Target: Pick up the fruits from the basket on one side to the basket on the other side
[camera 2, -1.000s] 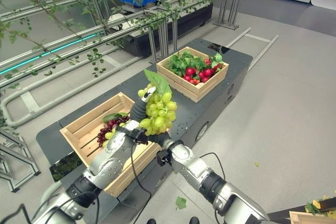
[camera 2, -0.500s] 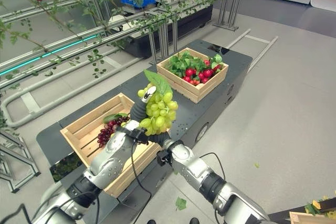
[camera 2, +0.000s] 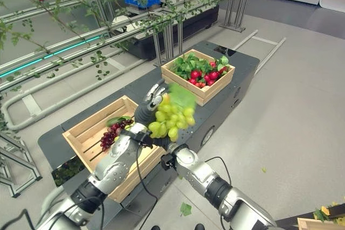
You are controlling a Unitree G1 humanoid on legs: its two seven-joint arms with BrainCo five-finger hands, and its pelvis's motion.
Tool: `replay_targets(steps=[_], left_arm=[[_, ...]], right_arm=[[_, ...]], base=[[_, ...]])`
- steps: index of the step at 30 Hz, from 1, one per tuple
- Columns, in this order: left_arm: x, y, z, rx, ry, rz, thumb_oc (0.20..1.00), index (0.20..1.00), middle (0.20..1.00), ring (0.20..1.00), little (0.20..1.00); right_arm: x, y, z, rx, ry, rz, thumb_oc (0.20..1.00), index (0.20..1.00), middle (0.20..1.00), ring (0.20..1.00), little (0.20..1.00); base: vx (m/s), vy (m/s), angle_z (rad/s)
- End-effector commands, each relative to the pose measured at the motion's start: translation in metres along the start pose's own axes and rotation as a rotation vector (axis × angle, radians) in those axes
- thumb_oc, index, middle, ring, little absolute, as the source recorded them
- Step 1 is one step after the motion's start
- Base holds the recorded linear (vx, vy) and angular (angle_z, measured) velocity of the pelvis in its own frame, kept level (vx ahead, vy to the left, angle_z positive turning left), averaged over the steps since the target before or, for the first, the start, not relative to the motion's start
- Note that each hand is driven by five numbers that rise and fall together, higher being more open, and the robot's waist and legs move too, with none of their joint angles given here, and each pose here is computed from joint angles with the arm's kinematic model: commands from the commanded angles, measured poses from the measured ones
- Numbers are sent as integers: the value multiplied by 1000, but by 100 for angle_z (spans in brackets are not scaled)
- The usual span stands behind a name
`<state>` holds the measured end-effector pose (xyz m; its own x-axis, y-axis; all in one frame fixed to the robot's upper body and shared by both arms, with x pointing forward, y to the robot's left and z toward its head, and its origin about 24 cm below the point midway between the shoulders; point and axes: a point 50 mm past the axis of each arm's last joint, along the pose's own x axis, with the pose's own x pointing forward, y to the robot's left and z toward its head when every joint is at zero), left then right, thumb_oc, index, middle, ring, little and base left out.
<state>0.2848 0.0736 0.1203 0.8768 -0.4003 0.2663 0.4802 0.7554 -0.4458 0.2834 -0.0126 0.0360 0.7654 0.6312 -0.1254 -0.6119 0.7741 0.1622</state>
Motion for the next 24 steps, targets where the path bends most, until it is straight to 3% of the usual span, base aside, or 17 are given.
replay_targets(steps=[1,13,24], left_arm=[[13,-17,19,-34,-128,-65,1000,1000,1000,1000,1000],[-15,15,31,10,-195,68,1000,1000,1000,1000,1000],[-21,24,32,14,-207,108,1000,1000,1000,1000,1000]], right_arm=[[26,30,59,1,-241,86,200,200,200,200,200],[19,7,59,-37,-258,-3,200,200,200,200,200],[17,4,58,-42,-261,-11,200,200,200,200,200]], base=[[0,0,0],[0,0,0],[-1,2,2]])
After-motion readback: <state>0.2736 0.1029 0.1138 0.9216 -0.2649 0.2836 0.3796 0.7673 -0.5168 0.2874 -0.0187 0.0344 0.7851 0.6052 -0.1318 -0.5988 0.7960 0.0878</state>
